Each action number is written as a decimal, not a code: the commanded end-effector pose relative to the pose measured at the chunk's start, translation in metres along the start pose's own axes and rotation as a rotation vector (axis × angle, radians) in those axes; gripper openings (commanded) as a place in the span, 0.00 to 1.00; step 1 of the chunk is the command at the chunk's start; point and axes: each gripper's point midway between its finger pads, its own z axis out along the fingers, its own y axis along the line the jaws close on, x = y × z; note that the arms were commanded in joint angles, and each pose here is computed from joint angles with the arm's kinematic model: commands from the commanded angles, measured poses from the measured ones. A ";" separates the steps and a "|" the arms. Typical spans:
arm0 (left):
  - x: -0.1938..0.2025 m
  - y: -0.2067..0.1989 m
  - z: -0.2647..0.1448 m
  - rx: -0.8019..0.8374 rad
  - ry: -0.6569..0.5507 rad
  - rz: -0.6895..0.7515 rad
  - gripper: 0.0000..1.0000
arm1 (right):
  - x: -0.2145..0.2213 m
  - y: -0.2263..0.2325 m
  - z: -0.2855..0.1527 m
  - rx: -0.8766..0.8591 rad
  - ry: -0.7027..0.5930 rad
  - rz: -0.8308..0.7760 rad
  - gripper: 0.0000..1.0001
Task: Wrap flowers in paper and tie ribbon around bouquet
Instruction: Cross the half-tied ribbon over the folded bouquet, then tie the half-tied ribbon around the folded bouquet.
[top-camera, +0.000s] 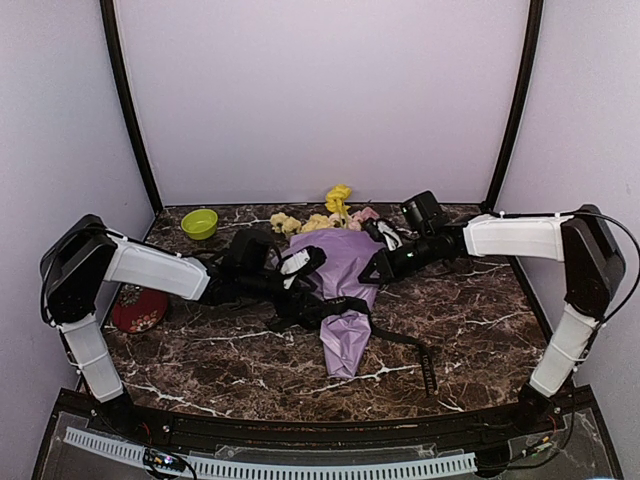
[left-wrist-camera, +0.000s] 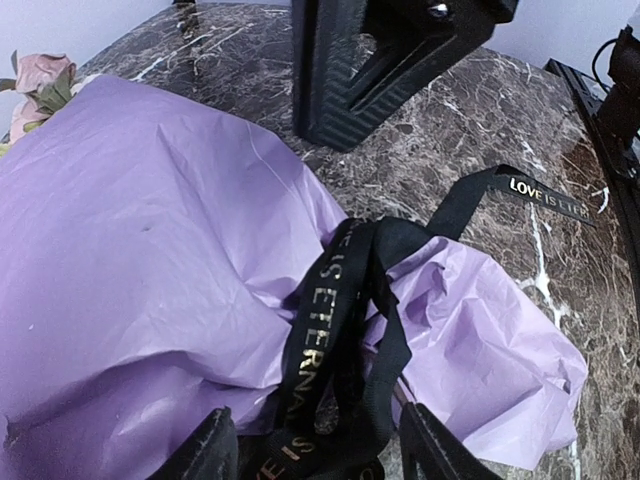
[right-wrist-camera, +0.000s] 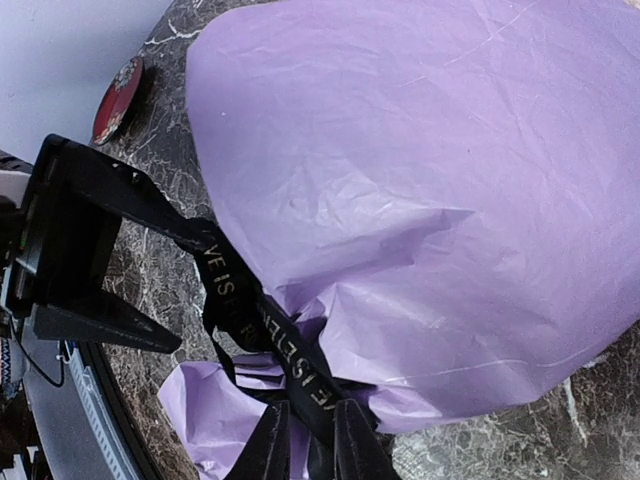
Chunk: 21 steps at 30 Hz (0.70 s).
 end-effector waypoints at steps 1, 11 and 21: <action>-0.001 0.003 0.004 0.040 0.031 0.047 0.57 | -0.006 -0.001 0.013 -0.010 0.023 -0.025 0.16; 0.019 0.010 0.013 0.032 0.064 0.011 0.50 | 0.007 -0.002 0.044 -0.054 0.106 -0.074 0.21; 0.020 0.005 0.018 0.050 0.038 -0.026 0.51 | 0.019 0.003 0.061 -0.081 0.155 -0.110 0.22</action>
